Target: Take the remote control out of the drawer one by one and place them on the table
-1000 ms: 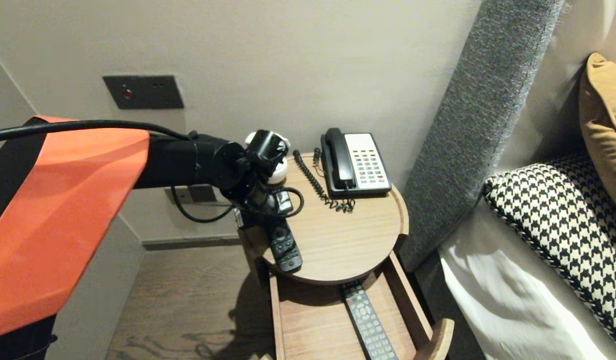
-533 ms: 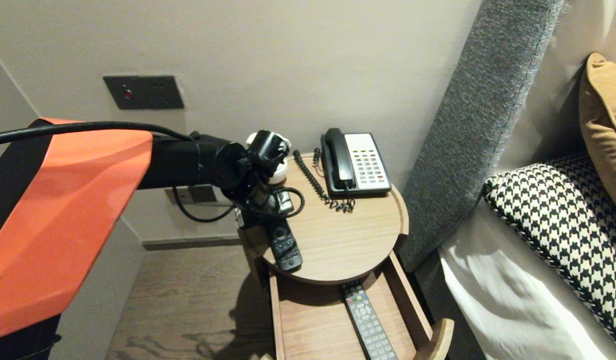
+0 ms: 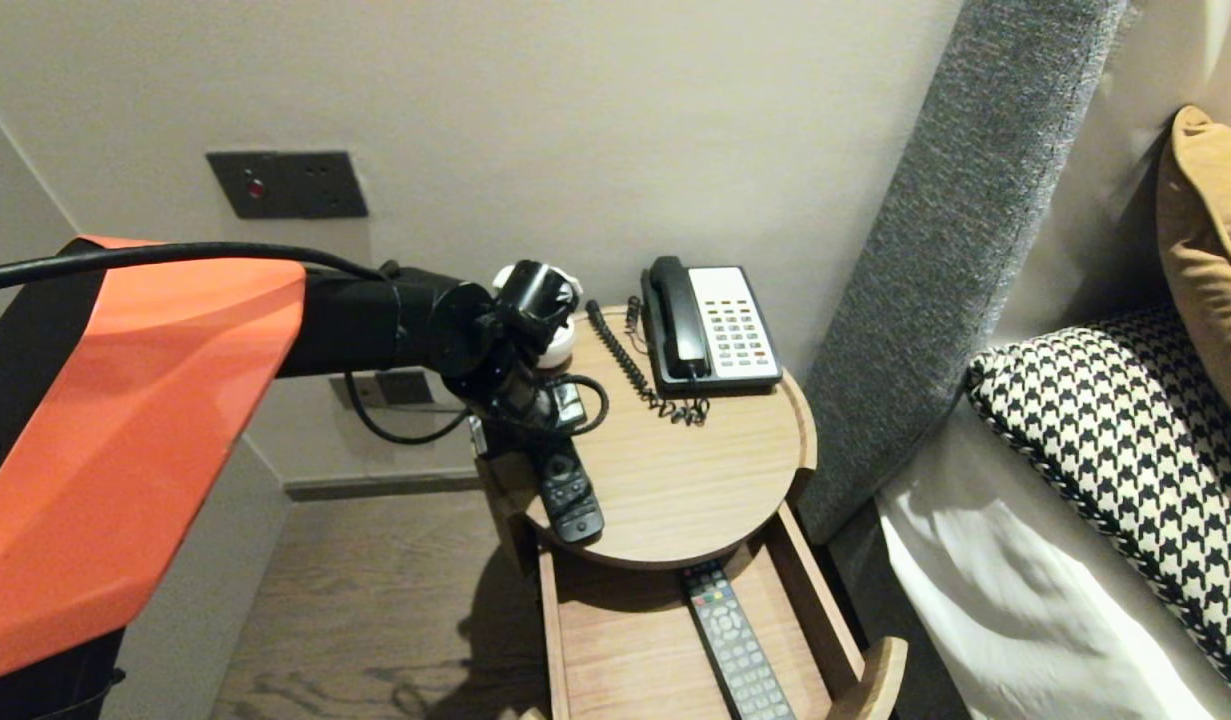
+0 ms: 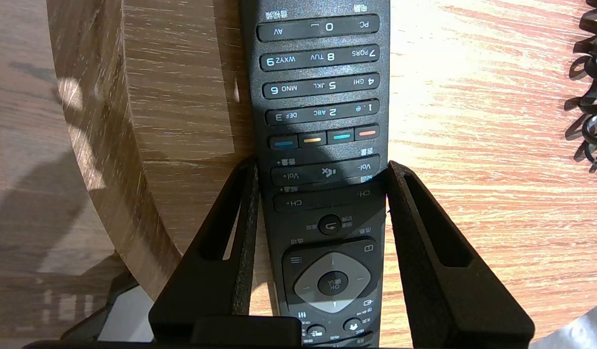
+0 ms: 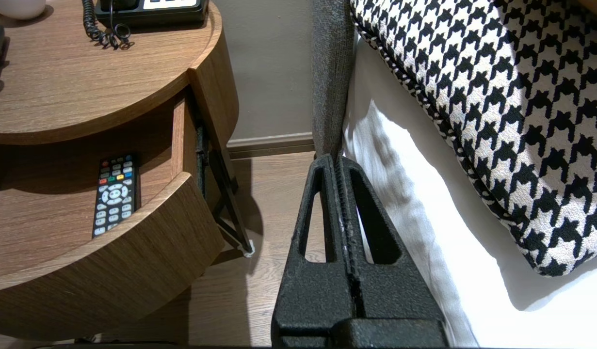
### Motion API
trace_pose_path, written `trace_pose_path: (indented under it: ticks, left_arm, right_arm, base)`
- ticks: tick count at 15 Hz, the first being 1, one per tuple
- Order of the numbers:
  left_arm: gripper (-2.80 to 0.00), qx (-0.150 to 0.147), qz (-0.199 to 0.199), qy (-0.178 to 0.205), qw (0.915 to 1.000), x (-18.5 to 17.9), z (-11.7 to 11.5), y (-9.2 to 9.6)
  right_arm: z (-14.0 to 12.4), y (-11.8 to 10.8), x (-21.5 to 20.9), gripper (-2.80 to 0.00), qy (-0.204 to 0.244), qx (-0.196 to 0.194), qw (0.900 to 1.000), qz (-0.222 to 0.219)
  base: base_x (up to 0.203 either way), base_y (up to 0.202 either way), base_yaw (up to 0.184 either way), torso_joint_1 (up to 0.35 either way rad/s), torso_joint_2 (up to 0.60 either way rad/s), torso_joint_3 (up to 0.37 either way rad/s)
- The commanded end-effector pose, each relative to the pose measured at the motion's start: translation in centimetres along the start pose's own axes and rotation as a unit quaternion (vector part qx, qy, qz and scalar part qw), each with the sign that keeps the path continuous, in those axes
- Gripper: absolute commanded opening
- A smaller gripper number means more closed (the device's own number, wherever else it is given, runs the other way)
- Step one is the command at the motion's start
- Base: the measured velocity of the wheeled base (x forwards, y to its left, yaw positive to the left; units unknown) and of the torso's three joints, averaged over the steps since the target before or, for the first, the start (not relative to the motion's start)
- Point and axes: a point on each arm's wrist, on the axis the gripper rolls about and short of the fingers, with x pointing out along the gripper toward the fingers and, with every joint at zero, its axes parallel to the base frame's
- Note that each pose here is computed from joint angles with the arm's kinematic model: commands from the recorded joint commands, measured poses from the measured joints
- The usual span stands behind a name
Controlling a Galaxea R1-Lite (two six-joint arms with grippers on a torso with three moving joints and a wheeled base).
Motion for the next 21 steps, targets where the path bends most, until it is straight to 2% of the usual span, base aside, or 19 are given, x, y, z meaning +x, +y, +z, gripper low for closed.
trace_pose_path:
  ticks: [1, 2, 8, 14, 15, 18, 21]
  left_arm:
    - [-2.8, -0.002, 0.004, 0.002, 1.0, 0.2, -0.1, 0.1]
    - [0.0, -0.002, 0.008, -0.002, 1.0, 0.2, -0.1, 0.1]
    - [0.0, -0.003, 0.005, -0.015, 0.9999, -0.9, 0.3, 0.0]
    - [0.0, -0.001, -0.022, -0.034, 0.9992, -7.4, 0.1, 0.9]
    - [-2.8, 0.002, -0.027, -0.034, 0.999, -8.7, -0.3, 1.2]
    - [-2.8, 0.016, -0.037, -0.026, 0.9989, -12.1, -2.0, 2.2]
    - [-2.8, 0.035, -0.051, 0.008, 0.998, -14.2, -4.5, 3.5]
  right_arm:
    - [-1.1, 0.0, 0.2, -2.8, 0.02, 0.0, 1.0, 0.0]
    - [-1.1, 0.0, 0.2, -2.8, 0.02, 0.0, 1.0, -0.001]
    - [-1.1, 0.0, 0.2, -2.8, 0.019, 0.0, 1.0, 0.0]
    - [-1.1, 0.0, 0.2, -2.8, 0.02, 0.0, 1.0, 0.0]
    - [-1.1, 0.0, 0.2, -2.8, 0.02, 0.0, 1.0, 0.0]
    - [-1.1, 0.0, 0.2, -2.8, 0.02, 0.0, 1.0, 0.0]
    - [-1.1, 0.0, 0.2, -2.8, 0.02, 0.0, 1.0, 0.0]
  base:
    - [0.0, 0.0, 0.0, 0.0, 0.0, 0.0]
    - [0.0, 0.0, 0.0, 0.0, 0.0, 0.0]
    - [0.0, 0.0, 0.0, 0.0, 0.0, 0.0]
    - [0.0, 0.0, 0.0, 0.0, 0.0, 0.0]
    - [0.0, 0.0, 0.0, 0.0, 0.0, 0.0]
    - [0.0, 0.0, 0.0, 0.0, 0.0, 0.0]
    - [0.0, 0.0, 0.0, 0.0, 0.0, 0.0]
